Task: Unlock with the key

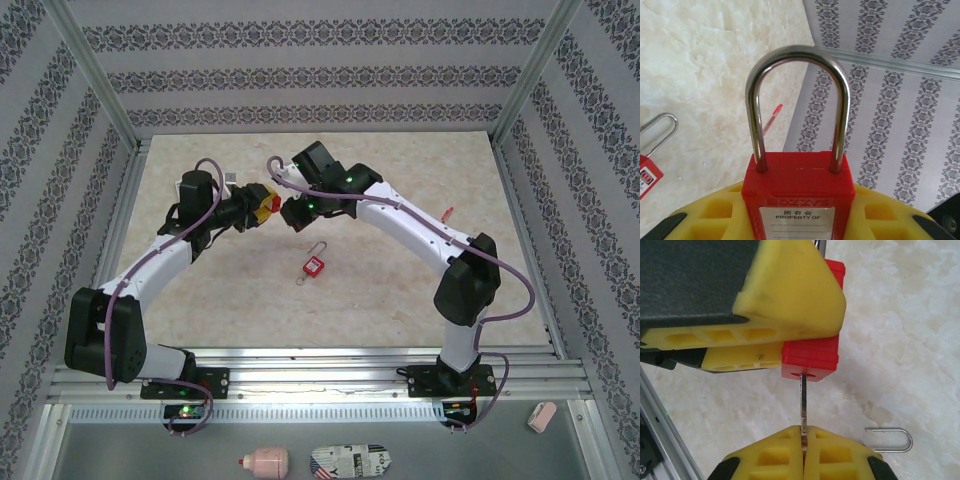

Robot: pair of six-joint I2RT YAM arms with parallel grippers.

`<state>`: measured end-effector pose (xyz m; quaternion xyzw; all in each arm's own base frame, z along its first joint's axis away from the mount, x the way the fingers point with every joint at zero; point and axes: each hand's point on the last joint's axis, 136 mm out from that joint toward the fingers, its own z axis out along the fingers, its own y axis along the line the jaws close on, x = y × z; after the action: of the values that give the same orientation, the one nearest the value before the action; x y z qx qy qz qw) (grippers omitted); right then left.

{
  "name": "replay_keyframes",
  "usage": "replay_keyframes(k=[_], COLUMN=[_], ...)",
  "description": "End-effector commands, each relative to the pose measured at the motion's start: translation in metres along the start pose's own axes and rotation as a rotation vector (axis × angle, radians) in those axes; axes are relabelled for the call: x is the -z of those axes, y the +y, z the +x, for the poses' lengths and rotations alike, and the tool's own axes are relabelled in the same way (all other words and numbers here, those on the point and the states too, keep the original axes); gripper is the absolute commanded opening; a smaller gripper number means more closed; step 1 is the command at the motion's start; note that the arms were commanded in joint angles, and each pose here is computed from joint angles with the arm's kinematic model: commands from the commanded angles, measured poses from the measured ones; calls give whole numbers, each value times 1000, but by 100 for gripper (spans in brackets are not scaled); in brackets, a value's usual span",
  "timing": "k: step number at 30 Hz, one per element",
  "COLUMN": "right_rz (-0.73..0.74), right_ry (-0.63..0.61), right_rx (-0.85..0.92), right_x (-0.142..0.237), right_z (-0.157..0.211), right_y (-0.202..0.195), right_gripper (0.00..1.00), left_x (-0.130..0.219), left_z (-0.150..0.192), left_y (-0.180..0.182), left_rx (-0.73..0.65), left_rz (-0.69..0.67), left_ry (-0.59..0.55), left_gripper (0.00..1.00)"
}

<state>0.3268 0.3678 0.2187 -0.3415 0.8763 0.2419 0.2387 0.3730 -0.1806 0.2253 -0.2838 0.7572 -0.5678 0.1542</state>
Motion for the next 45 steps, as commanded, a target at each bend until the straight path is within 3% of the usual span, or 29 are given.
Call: replay_keyframes(k=[1, 21, 27, 34, 40, 45], right_rz=[48, 7, 40, 35, 37, 64], right_ry=[-76, -212, -243, -271, -398, -366], right_rx=[73, 95, 173, 159, 182, 266], right_x=[4, 19, 28, 20, 42, 41], right_z=[-24, -57, -64, -65, -72, -65], right_y=[4, 11, 14, 14, 11, 11], right_gripper=[0, 0, 0, 0, 0, 0], left_x=[-3, -28, -30, -53, -57, -58], left_z=[18, 36, 46, 68, 74, 78], left_y=[-1, -7, 16, -8, 2, 8], left_rx=[-11, 24, 32, -6, -7, -12], left_rz=[-24, 16, -83, -70, -111, -146], left_ry=[70, 142, 172, 228, 245, 269], left_gripper=[0, 0, 0, 0, 0, 0])
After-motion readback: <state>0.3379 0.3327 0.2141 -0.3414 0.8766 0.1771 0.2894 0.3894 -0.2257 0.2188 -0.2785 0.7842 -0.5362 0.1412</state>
